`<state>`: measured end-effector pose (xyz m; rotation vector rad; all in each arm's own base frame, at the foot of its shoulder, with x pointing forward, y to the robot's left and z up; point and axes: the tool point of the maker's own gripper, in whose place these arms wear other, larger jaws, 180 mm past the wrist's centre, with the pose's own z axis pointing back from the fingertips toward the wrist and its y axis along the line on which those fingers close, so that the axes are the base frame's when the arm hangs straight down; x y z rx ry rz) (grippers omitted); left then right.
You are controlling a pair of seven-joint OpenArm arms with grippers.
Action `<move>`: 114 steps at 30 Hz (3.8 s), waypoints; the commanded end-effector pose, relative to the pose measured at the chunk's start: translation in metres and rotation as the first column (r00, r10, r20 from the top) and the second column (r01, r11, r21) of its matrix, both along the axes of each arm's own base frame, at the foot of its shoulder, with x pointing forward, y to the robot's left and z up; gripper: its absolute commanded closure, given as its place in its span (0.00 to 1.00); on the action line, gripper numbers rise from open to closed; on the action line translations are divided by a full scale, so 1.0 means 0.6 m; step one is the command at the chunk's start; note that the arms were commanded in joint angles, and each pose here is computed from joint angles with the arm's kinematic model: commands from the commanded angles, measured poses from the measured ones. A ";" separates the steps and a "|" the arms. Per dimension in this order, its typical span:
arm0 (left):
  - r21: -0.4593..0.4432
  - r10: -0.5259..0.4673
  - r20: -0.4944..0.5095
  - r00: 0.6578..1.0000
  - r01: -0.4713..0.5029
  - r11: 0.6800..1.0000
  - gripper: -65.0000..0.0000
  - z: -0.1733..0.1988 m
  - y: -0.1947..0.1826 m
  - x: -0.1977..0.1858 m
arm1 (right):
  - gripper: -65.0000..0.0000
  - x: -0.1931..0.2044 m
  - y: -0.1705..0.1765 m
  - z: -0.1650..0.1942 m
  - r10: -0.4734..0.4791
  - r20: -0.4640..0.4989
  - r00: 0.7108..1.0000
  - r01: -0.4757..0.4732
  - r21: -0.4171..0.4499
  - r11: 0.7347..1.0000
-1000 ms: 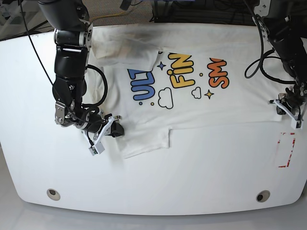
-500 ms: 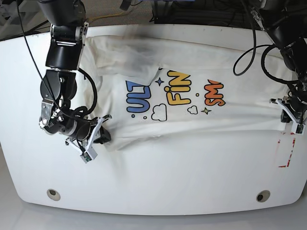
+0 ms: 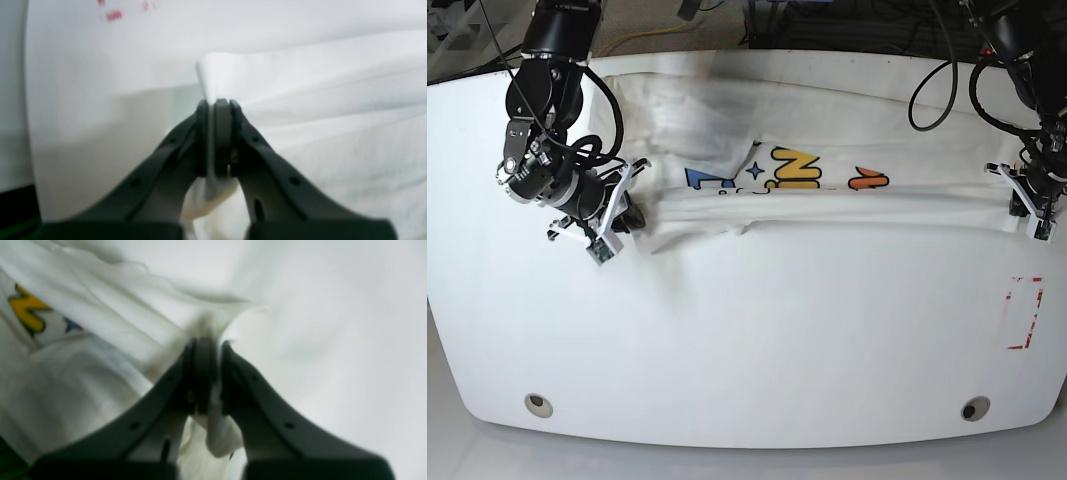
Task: Fold the T-shirt properly
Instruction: 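Fold the hem up over the print toward the collar with both grippers, then release the hem and regrasp the folded edge with both grippers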
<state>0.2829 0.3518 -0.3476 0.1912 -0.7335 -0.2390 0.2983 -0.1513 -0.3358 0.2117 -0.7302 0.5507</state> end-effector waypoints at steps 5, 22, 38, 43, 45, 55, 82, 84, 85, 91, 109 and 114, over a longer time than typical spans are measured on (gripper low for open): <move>0.063 0.027 0.026 0.999 -0.029 0.998 1.00 0.029 0.029 -0.024 | 1.00 -0.059 0.011 0.014 0.030 0.021 0.999 -0.029 -0.031 0.999; 0.060 -0.027 -0.142 0.989 0.036 0.998 0.47 -0.041 0.006 -0.101 | 0.34 -0.174 0.012 -0.036 0.000 -0.152 0.988 0.021 0.141 0.990; -0.092 -0.066 -0.030 0.997 0.063 0.994 0.30 0.027 -0.039 -0.086 | 0.32 -0.153 0.108 0.006 0.106 -0.095 0.990 -0.055 0.429 0.902; -0.068 -0.071 -0.160 0.985 0.061 0.996 0.37 -0.031 -0.036 -0.109 | 0.32 -0.166 0.095 -0.062 0.099 -0.197 0.975 -0.035 0.306 0.952; -0.058 -0.047 -0.207 0.977 0.036 0.998 0.39 -0.051 -0.024 -0.124 | 0.32 -0.169 0.076 -0.092 0.066 -0.231 0.971 -0.006 0.251 0.968; -0.164 -0.047 -0.207 0.977 0.013 0.986 0.39 -0.113 -0.027 -0.095 | 0.32 -0.111 0.001 -0.185 -0.068 -0.252 0.965 0.103 0.128 0.986; -0.465 0.241 -0.081 0.967 -0.251 0.849 0.16 -0.047 0.055 -0.079 | 0.32 -0.039 -0.017 -0.163 -0.085 -0.187 0.979 0.111 0.129 0.986; -0.486 0.249 -0.087 0.965 -0.260 0.834 0.16 -0.054 0.054 -0.074 | 0.32 -0.039 -0.016 -0.163 -0.085 -0.187 0.979 0.111 0.130 0.985; -0.494 0.252 -0.086 0.964 -0.261 0.829 0.16 -0.055 0.054 -0.070 | 0.32 -0.038 -0.015 -0.163 -0.085 -0.186 0.979 0.111 0.132 0.985; -0.536 0.223 -0.098 0.970 -0.241 0.809 0.16 -0.068 0.032 -0.037 | 0.32 -0.037 -0.012 -0.162 -0.083 -0.185 0.979 0.109 0.135 0.985; -0.451 0.090 -0.088 0.992 -0.121 0.884 0.93 -0.046 0.005 -0.018 | 0.32 -0.037 0.013 -0.164 -0.082 -0.187 0.979 0.115 0.173 0.978; -0.339 -0.002 -0.030 1.000 -0.008 0.941 0.93 0.011 -0.020 -0.014 | 0.32 -0.038 0.029 -0.166 -0.079 -0.191 0.978 0.117 0.194 0.974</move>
